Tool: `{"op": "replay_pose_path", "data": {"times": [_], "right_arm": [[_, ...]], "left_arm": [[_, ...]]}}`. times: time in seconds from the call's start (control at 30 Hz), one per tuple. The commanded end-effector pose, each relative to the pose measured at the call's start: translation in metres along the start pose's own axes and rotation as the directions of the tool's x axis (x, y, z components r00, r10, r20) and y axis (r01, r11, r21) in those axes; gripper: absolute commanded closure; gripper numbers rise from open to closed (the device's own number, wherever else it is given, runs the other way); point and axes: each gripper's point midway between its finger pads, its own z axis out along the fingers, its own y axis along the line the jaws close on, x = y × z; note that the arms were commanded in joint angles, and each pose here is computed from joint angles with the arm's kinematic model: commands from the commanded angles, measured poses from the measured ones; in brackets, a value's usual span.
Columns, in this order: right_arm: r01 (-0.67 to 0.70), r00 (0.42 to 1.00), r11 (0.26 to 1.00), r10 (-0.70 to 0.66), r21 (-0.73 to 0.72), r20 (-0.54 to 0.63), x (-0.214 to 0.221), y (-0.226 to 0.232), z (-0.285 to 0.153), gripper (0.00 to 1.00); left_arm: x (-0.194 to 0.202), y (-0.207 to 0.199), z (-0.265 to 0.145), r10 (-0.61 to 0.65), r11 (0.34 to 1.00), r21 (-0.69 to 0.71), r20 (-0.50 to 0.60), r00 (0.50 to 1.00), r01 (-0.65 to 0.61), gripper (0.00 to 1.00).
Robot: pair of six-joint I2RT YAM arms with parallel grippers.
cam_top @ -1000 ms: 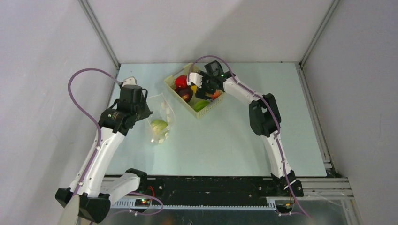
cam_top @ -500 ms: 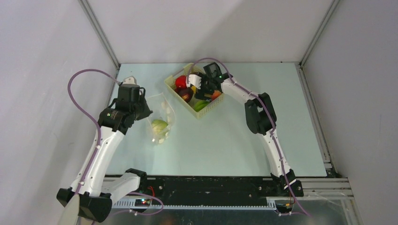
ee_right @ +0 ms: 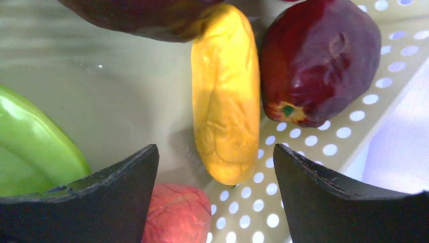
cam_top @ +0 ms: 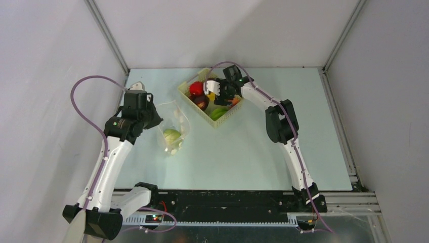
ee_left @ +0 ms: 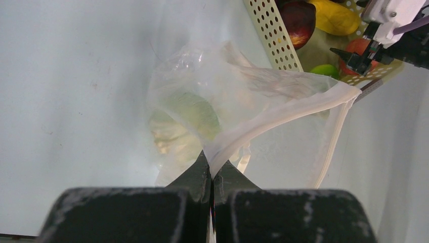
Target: Place the food in the zip-top bag and seal the zipper
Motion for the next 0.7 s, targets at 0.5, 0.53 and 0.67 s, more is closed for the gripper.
{"op": "replay_pose_path", "data": {"times": [0.5,0.53,0.67], "right_arm": [[0.07,0.996,0.997,-0.072,-0.032,-0.054,0.012,0.008,0.007,0.45],[0.068,0.996,0.997,-0.07,-0.04,-0.057,0.013,0.011,0.008,0.52],[0.064,0.995,0.997,-0.068,-0.053,-0.068,0.011,0.018,0.005,0.66]], "left_arm": [[-0.011,-0.005,0.0,-0.026,0.998,0.055,0.031,0.999,0.024,1.0],[-0.011,-0.005,0.0,-0.026,0.998,0.055,0.031,0.999,0.025,1.0],[-0.011,-0.005,-0.001,-0.027,0.998,0.059,0.034,0.999,0.025,1.0]]}}
